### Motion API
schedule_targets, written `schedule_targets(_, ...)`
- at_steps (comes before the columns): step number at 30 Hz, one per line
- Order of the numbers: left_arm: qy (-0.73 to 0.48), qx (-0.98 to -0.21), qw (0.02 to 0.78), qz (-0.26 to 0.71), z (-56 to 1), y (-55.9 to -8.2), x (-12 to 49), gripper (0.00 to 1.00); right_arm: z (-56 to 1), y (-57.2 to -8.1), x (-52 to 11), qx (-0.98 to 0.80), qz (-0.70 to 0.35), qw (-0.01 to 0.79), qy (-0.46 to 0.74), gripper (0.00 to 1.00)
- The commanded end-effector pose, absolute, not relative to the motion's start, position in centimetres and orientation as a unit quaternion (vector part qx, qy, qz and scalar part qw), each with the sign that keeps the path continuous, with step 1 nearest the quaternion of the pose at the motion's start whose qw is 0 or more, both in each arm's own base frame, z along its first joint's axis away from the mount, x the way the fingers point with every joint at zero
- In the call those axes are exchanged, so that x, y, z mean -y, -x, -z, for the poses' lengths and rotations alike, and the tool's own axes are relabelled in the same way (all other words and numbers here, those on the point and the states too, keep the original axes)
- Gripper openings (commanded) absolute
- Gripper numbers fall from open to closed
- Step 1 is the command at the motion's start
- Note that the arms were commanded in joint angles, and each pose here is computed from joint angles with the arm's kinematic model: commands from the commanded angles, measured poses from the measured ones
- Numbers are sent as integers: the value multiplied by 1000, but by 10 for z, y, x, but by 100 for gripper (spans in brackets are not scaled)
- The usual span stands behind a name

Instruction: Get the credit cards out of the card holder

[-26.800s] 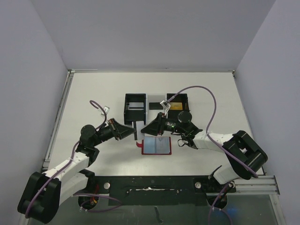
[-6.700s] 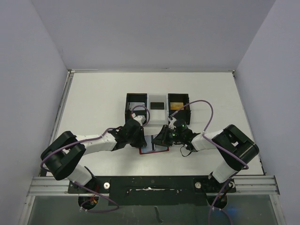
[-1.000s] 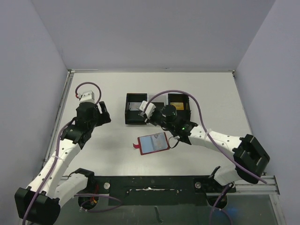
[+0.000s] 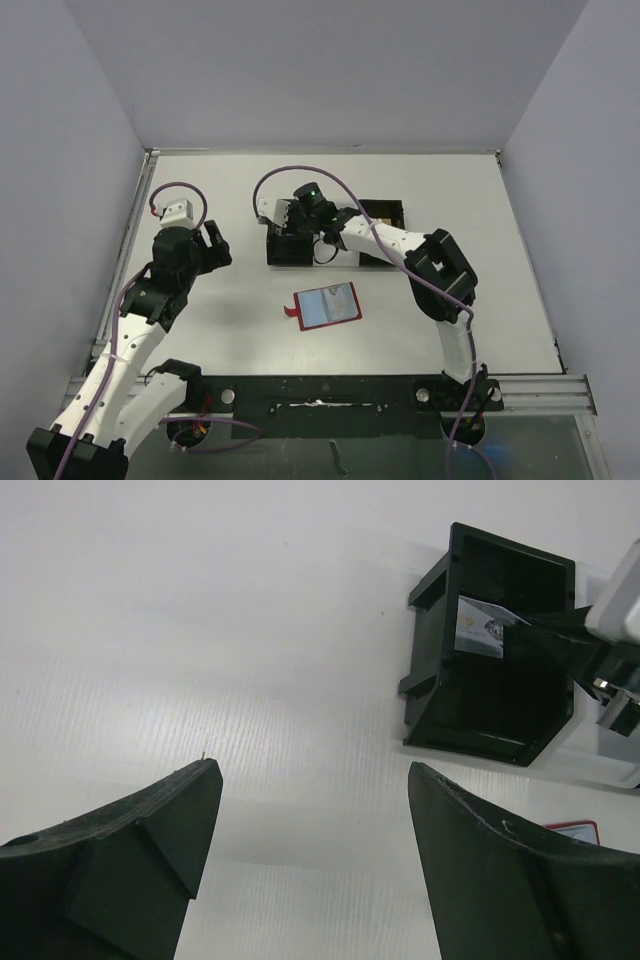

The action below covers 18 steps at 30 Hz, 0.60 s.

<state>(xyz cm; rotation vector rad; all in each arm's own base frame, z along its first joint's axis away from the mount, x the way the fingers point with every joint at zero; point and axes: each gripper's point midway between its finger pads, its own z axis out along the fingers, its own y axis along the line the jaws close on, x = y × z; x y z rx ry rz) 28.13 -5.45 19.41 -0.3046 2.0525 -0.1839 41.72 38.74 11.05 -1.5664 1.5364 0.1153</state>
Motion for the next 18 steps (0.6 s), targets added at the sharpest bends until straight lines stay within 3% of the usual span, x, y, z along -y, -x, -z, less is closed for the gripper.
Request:
schedule_targets(1,123,-831,535,91,-212,-290,56,75,-118,-438,-386,-603,-1,455,655,0)
schedule_targets(12,123,-835,530,84,-210,-291,54,75,-104,-462,-388,-574,49,460,676,0)
schedule_targets(18,121,-834,531,86,-211,-290,55,75,-92,-462,-394,-566,38,453,688,8)
